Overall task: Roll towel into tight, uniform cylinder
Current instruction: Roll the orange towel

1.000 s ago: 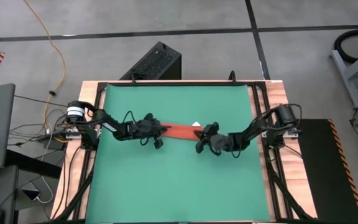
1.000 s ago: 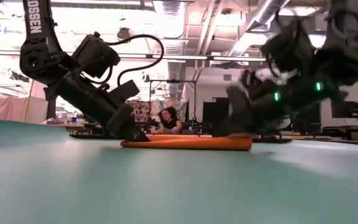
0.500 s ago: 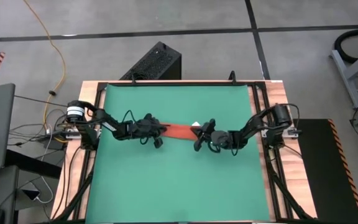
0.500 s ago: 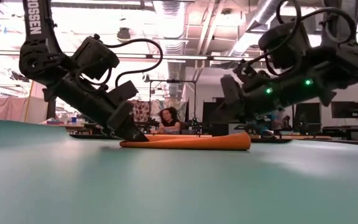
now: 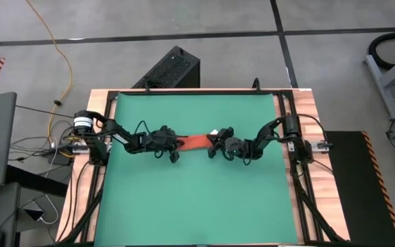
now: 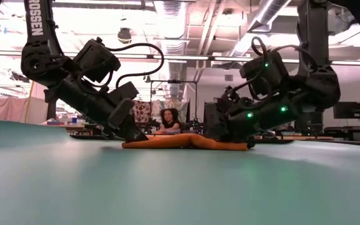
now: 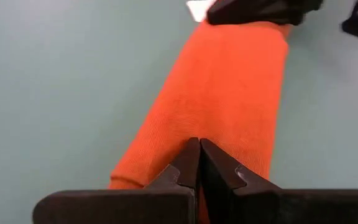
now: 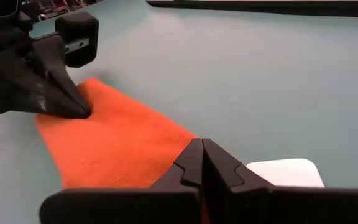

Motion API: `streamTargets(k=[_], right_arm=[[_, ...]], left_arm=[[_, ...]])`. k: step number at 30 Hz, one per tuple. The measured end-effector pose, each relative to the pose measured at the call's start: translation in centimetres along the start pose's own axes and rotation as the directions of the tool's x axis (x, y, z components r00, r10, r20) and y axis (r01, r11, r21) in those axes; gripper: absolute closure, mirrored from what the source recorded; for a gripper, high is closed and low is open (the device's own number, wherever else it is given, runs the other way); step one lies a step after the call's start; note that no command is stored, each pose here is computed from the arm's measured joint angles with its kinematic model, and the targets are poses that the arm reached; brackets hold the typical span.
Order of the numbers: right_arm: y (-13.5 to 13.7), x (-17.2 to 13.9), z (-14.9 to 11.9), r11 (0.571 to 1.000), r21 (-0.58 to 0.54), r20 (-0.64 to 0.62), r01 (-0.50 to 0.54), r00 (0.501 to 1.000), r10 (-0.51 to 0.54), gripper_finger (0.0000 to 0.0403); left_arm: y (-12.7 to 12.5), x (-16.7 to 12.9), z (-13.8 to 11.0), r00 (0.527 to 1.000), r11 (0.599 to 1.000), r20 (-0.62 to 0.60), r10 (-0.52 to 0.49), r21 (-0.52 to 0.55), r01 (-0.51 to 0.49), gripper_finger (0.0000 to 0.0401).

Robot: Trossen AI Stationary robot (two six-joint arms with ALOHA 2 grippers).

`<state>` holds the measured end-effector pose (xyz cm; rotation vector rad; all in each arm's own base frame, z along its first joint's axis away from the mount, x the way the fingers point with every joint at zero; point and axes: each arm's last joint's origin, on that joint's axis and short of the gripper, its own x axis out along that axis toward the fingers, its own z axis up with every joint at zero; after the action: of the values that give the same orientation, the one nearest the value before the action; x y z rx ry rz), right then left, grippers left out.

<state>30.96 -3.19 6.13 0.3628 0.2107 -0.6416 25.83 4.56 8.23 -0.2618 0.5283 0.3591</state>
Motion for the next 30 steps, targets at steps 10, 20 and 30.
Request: streamTargets(k=[10, 20, 30], right_arm=[[-0.1, 0.2, -1.4, 0.999, -0.042, -0.095, -0.005, 0.995, 0.001, 0.0379], [0.2, -0.1, -1.9, 0.999, -0.053, -0.125, -0.011, 0.992, 0.004, 0.0379], [0.2, -0.1, -1.9, 0.999, -0.052, -0.128, -0.014, 0.992, 0.007, 0.0379]], left_arm=[[-0.7, -1.3, 1.3, 0.984, 0.984, -0.013, -0.177, 0.003, 0.177, 0.0401], [-0.8, -3.1, 4.1, 0.985, 0.999, 0.173, 0.0, 0.036, -0.006, 0.0401], [-0.8, -1.2, 2.5, 0.976, 0.988, 0.202, 0.086, 0.109, -0.11, 0.0401]])
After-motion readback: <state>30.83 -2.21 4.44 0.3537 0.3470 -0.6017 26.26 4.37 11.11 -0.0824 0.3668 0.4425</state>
